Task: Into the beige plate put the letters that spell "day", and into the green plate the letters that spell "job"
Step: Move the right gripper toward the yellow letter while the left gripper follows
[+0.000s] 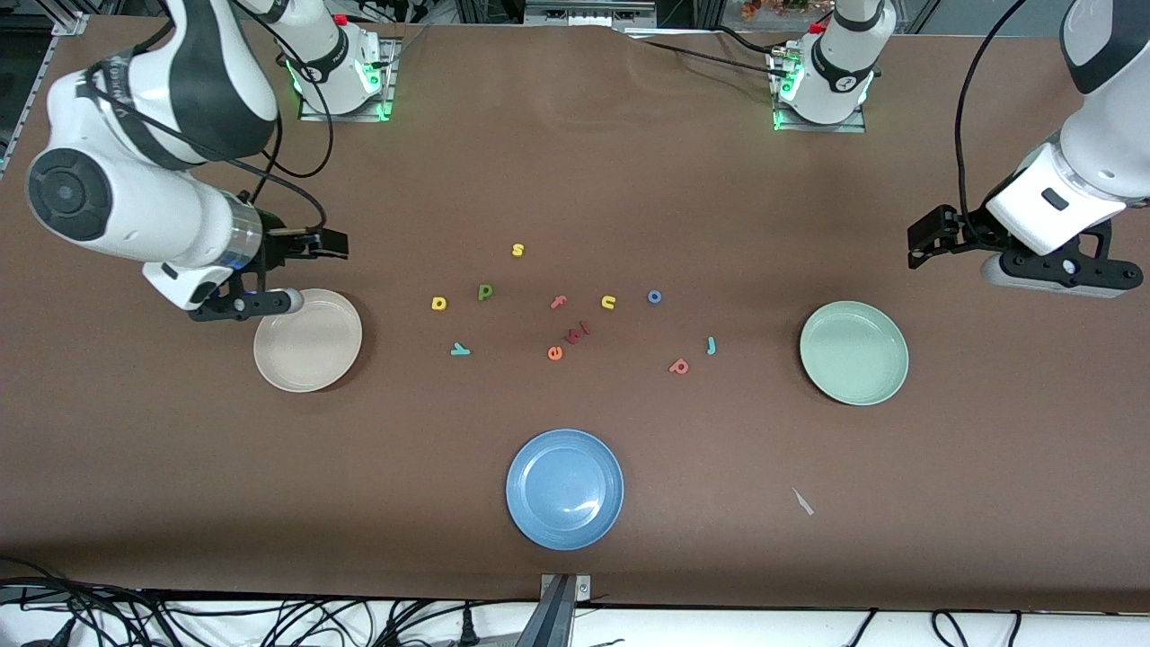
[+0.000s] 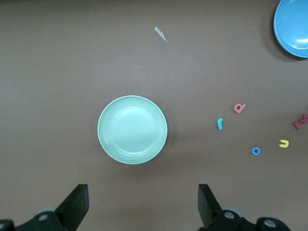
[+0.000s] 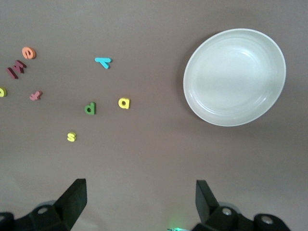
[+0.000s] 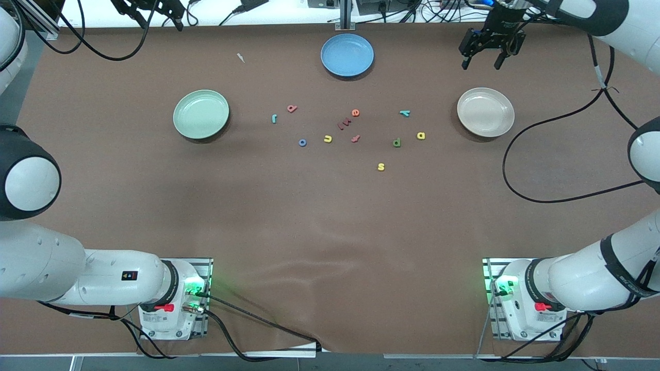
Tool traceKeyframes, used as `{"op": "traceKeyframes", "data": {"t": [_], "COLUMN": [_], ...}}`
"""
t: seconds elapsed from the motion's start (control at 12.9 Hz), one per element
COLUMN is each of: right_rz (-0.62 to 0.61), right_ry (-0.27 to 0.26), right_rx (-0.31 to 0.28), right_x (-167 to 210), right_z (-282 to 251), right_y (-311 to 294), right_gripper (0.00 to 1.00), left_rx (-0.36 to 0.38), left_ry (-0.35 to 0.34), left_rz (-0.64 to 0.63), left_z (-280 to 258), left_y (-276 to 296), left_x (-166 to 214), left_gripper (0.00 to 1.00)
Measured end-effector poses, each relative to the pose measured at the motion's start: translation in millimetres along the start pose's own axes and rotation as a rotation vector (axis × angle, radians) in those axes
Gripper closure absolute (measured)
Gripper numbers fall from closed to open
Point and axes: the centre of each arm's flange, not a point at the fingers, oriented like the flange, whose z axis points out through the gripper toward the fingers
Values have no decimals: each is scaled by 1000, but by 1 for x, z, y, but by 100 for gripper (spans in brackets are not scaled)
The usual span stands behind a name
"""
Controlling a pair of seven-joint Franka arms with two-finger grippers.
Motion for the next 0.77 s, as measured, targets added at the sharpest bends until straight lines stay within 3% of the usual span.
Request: {"op": "traceKeyframes", "data": {"t": [0.77], "right_rz": [49], "right_ry": [81], "right_rx": [-1], "right_x": [24], "right_z": [83], "right_y": [-21], "right_gripper": [0], "left_rx": [-6], "left_ry": [-56], "left_rz": [26], "left_z": [33], "left_y": [14], "left_x": [12], "left_gripper": [0]}}
